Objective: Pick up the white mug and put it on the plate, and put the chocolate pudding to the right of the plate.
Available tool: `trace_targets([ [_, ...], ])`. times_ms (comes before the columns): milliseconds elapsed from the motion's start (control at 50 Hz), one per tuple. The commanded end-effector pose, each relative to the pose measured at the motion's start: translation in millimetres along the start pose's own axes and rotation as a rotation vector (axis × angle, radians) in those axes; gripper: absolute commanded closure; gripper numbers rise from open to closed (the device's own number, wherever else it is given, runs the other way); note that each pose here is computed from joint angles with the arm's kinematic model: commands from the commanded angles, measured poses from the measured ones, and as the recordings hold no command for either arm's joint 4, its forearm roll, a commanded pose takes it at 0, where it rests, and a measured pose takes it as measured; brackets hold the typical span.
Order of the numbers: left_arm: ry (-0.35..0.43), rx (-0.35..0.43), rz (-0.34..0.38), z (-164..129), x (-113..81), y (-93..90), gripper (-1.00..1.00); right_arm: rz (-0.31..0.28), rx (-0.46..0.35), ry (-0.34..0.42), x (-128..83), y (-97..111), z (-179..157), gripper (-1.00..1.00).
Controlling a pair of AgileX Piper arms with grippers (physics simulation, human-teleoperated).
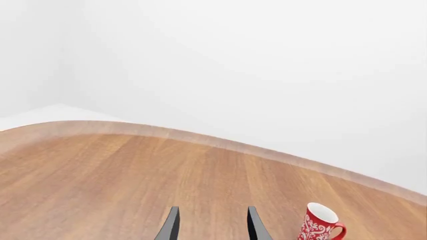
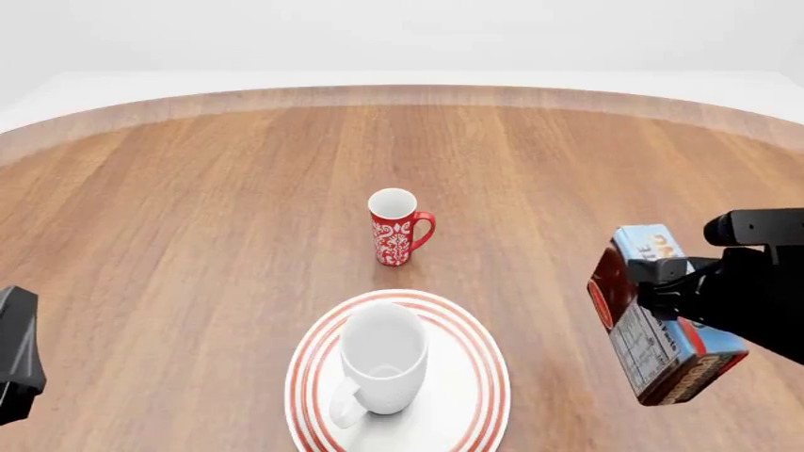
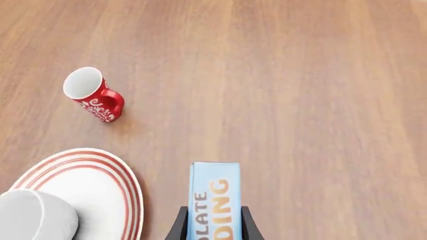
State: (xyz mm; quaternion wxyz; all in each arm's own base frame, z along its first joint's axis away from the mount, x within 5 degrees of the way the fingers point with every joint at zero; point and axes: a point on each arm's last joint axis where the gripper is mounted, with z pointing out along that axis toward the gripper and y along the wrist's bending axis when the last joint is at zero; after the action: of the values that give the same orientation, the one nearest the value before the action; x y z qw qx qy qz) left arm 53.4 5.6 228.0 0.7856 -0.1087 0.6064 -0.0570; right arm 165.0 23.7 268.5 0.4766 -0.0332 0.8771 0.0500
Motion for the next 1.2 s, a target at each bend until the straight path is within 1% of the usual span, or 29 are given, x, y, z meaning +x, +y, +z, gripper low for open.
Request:
trace_targets([
  [20, 0.000, 0.000, 0.000, 0, 0.0, 0.0, -1.00, 0.025, 0.009, 0.012, 13, -2, -3, 1.00],
  [200, 0.000, 0.000, 0.001, 0, 0.0, 0.0, -1.00, 0.032, 0.007, 0.029, 23, -2, 6, 1.00],
  [460, 0.001, 0.000, 0.002, 0, 0.1, 0.0, -1.00, 0.040, 0.010, 0.043, 30, -3, 14, 1.00],
  [860, 0.001, 0.000, 0.001, 0, 0.1, 0.0, -1.00, 0.029, 0.012, 0.068, 41, -4, 23, 1.00],
  [980, 0.001, -0.001, 0.001, 0, -0.1, 0.0, -1.00, 0.024, 0.015, 0.087, 49, -5, 30, 1.00],
  [1200, 0.001, -0.001, 0.002, 0, 0.0, 0.0, -1.00, 0.026, 0.019, 0.095, 52, -6, 33, 1.00],
])
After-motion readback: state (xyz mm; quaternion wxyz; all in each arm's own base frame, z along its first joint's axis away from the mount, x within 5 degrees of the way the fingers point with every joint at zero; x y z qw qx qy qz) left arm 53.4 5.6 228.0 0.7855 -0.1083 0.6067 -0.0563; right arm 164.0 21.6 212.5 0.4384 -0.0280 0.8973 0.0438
